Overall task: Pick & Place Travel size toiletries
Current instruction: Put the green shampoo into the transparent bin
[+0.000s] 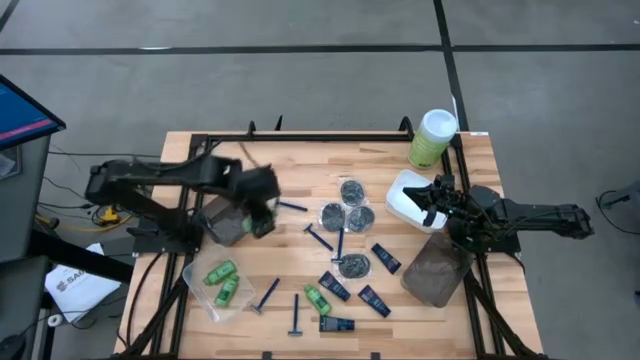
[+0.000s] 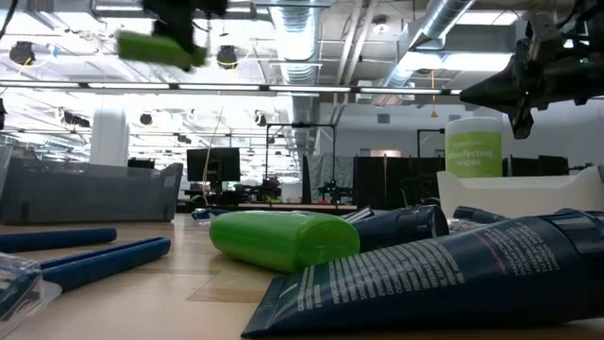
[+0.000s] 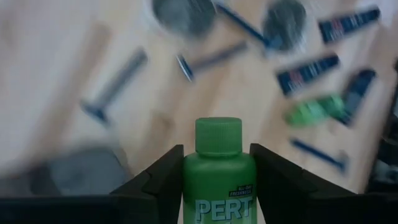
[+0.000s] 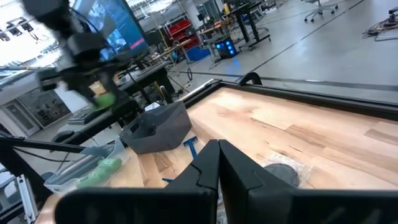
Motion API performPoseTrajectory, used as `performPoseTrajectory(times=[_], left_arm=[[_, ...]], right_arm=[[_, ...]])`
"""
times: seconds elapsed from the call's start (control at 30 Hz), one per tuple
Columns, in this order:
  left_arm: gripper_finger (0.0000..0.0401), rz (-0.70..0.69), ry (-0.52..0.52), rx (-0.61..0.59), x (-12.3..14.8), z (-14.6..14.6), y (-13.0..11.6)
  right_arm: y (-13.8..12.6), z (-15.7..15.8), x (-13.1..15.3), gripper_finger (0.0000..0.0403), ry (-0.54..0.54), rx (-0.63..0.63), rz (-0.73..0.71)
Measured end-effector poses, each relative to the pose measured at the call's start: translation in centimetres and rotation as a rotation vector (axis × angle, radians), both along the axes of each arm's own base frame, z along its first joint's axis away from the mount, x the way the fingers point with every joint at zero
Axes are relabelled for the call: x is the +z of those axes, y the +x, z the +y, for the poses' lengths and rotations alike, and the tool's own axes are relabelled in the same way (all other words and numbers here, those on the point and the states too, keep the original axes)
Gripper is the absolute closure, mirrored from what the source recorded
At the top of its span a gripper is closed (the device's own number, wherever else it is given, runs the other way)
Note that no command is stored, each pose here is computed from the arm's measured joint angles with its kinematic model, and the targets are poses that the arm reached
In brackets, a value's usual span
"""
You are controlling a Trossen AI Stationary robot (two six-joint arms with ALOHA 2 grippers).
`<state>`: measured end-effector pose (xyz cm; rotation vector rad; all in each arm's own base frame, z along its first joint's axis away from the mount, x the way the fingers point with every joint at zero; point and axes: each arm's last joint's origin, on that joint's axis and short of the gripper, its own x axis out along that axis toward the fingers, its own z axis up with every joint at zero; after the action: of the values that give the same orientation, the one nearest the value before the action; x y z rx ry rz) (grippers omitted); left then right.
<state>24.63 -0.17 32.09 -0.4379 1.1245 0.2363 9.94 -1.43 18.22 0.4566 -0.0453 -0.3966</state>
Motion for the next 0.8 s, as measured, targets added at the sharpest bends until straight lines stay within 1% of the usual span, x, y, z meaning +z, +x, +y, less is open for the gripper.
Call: performPoseTrajectory(times=[0.17, 0.3, 0.43, 0.6, 0.8], left_arm=[[0.0238, 0.088, -0.093, 0.044, 0.4, -4.3, -2.3], [0.0242, 0.139, -0.151, 0.091, 0.4, -7.1, -3.4], [0.0237, 0.181, -0.193, 0.142, 0.0, -9.6, -4.0], [0.024, 0.244, -0.206, 0.187, -1.0, -12.4, -4.4], [0.0237, 0.318, -0.161, 0.206, -3.0, -15.0, -3.9]], right_arm=[[0.0, -0.1, -0.1, 0.0403, 0.001, -0.006, 0.011], [0.0, -0.1, -0.2, 0.0403, 0.002, -0.006, 0.016], [0.0, -0.1, -0.2, 0.0403, 0.002, -0.005, 0.021], [0.0, 0.0, -0.2, 0.0403, 0.002, -0.005, 0.021], [0.0, 0.0, -0.3, 0.0403, 0.003, -0.005, 0.036]])
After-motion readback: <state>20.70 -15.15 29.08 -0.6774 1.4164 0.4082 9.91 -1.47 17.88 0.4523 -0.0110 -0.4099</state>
